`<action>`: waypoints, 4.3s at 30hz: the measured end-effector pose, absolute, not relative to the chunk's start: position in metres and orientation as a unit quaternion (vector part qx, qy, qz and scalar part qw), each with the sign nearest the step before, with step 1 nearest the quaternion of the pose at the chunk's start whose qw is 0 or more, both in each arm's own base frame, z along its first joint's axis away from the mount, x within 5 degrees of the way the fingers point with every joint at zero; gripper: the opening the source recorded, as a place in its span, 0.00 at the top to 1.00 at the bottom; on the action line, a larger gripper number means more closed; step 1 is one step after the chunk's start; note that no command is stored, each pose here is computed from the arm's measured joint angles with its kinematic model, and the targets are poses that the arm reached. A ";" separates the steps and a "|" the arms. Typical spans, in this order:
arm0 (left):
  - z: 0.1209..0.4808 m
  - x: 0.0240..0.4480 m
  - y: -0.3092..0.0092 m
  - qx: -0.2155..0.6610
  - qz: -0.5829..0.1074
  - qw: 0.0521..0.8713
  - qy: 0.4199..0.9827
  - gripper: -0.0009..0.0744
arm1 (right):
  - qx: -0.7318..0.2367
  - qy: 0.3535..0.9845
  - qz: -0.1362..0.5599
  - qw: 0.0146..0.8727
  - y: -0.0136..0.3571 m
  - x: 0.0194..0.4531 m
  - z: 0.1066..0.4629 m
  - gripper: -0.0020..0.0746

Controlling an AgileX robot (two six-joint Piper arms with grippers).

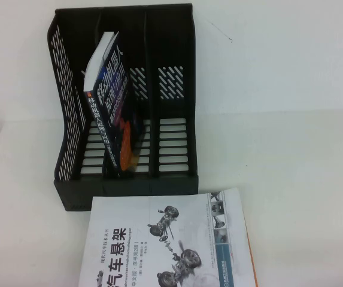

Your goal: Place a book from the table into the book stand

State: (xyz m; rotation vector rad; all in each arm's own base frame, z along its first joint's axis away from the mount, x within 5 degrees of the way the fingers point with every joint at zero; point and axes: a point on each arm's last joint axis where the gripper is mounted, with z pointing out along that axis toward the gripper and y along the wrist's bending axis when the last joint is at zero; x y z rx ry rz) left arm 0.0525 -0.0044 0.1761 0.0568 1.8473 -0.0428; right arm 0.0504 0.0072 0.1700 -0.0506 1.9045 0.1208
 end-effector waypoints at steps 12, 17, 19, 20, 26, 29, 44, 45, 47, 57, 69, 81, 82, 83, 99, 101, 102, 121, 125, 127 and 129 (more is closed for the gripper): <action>0.176 0.052 -0.004 0.025 -0.018 0.602 0.798 0.99 | -0.022 0.814 0.052 0.579 0.007 0.050 0.170 0.98; 0.176 0.052 -0.004 0.025 -0.018 0.602 0.798 0.99 | -0.022 0.814 0.052 0.579 0.007 0.050 0.170 0.98; 0.176 0.052 -0.004 0.025 -0.018 0.602 0.798 0.99 | -0.022 0.814 0.052 0.579 0.007 0.050 0.170 0.98; 0.176 0.052 -0.004 0.025 -0.018 0.602 0.798 0.99 | -0.022 0.814 0.052 0.579 0.007 0.050 0.170 0.98; 0.176 0.052 -0.004 0.025 -0.019 0.602 0.798 0.99 | -0.022 0.814 0.052 0.579 0.007 0.050 0.170 0.98; 0.176 0.052 -0.004 0.025 -0.019 0.602 0.798 0.99 | -0.022 0.814 0.052 0.579 0.007 0.050 0.170 0.98; 0.176 0.052 -0.004 0.025 -0.019 0.602 0.798 0.99 | -0.022 0.814 0.052 0.579 0.007 0.050 0.170 0.98; 0.176 0.052 -0.004 0.025 -0.019 0.602 0.798 0.99 | -0.022 0.814 0.052 0.579 0.007 0.050 0.170 0.98; 0.176 0.052 -0.004 0.025 -0.019 0.602 0.798 0.99 | -0.022 0.814 0.052 0.579 0.007 0.050 0.170 0.98; 0.176 0.052 -0.004 0.025 -0.019 0.602 0.798 0.99 | -0.022 0.814 0.052 0.579 0.007 0.050 0.170 0.98; 0.176 0.052 -0.003 0.043 0.003 0.602 0.798 0.99 | -0.028 0.806 0.039 0.589 0.006 0.051 0.172 0.98; 0.177 0.053 0.000 0.082 0.053 0.603 0.792 0.99 | -0.035 0.731 0.020 0.681 0.004 0.056 0.192 0.98; 0.178 0.053 0.000 0.083 0.055 0.609 0.787 0.99 | -0.035 0.726 0.021 0.686 0.004 0.056 0.193 0.98; 0.179 0.054 0.000 0.082 0.054 0.617 0.781 0.99 | -0.034 0.722 0.022 0.690 0.004 0.056 0.194 0.98; 0.260 0.033 -0.002 0.030 0.032 0.913 0.406 0.99 | 0.032 0.429 0.091 0.898 -0.001 0.036 0.255 0.98; 0.264 0.029 -0.001 0.026 0.027 0.925 0.379 0.99 | 0.056 0.400 0.105 0.909 -0.004 0.033 0.259 0.98; 0.265 0.029 -0.001 0.022 0.023 0.926 0.375 0.99 | 0.068 0.389 0.113 0.912 -0.006 0.031 0.261 0.98; 0.313 0.034 -0.002 0.011 -0.017 0.788 0.615 0.99 | -0.024 0.629 0.039 0.776 0.003 0.024 0.322 0.98; 0.308 0.054 -0.004 -0.028 -0.069 0.699 0.711 0.99 | -0.032 0.724 0.036 0.688 0.005 0.039 0.339 0.98; 0.301 0.067 -0.006 -0.059 -0.099 0.644 0.757 0.99 | -0.032 0.765 0.043 0.642 0.007 0.050 0.342 0.98; 0.293 0.077 -0.009 -0.091 -0.129 0.588 0.793 0.99 | -0.029 0.801 0.056 0.595 0.010 0.064 0.341 0.98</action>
